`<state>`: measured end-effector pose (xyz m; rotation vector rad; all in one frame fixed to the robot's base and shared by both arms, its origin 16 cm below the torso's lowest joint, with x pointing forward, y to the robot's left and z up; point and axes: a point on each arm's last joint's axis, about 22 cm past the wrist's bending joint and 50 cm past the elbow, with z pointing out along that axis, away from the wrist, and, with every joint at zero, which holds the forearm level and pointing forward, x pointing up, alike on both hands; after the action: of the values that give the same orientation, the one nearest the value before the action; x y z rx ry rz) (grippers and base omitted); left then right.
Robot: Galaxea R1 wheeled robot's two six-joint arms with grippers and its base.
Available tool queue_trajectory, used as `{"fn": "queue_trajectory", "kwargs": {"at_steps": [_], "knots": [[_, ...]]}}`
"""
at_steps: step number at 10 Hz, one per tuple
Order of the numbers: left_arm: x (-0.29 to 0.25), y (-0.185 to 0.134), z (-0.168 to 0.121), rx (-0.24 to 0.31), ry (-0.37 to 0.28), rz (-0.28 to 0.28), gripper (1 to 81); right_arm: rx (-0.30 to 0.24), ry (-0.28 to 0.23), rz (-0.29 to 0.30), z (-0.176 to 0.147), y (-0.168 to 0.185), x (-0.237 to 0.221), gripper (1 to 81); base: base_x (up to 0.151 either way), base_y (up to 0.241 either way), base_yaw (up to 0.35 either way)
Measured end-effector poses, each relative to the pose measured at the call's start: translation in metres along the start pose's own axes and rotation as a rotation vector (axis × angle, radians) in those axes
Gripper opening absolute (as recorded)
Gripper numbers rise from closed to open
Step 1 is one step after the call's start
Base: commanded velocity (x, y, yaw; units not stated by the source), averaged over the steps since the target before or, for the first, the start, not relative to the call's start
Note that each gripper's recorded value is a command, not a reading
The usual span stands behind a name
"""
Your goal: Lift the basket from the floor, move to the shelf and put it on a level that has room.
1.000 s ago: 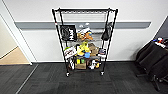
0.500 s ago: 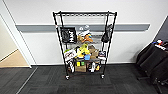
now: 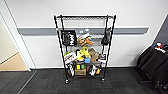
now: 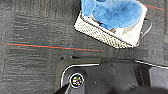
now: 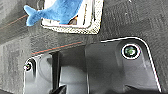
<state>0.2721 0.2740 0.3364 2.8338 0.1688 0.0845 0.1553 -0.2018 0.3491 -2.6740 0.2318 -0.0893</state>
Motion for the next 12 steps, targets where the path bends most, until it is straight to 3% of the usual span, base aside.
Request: {"fn": "queue_trajectory", "kwargs": {"at_steps": [2, 5, 7, 10, 12], "knots": [[0.034, 0.000, 0.007, 0.001, 0.019, 0.022, 81.1, 0.002, 0.024, -0.009, 0.012, 0.004, 0.018, 81.1, 0.000, 0.000, 0.000], [0.061, -0.008, 0.018, 0.019, 0.013, 0.111, 81.1, 0.008, 0.054, -0.021, 0.031, 0.009, 0.042, 81.1, 0.000, 0.000, 0.000], [0.089, -0.008, 0.024, 0.028, 0.016, 0.148, 81.1, 0.008, 0.087, 0.009, 0.038, 0.015, 0.052, 81.1, 0.000, 0.000, 0.000], [0.145, 0.025, 0.044, 0.007, 0.046, 0.241, 81.1, 0.017, 0.146, 0.066, 0.051, 0.024, 0.057, 81.1, 0.000, 0.000, 0.000], [0.163, 0.029, 0.052, 0.004, 0.063, 0.246, 81.1, 0.033, 0.160, 0.063, 0.061, 0.022, 0.071, 81.1, 0.000, 0.000, 0.000]]}}
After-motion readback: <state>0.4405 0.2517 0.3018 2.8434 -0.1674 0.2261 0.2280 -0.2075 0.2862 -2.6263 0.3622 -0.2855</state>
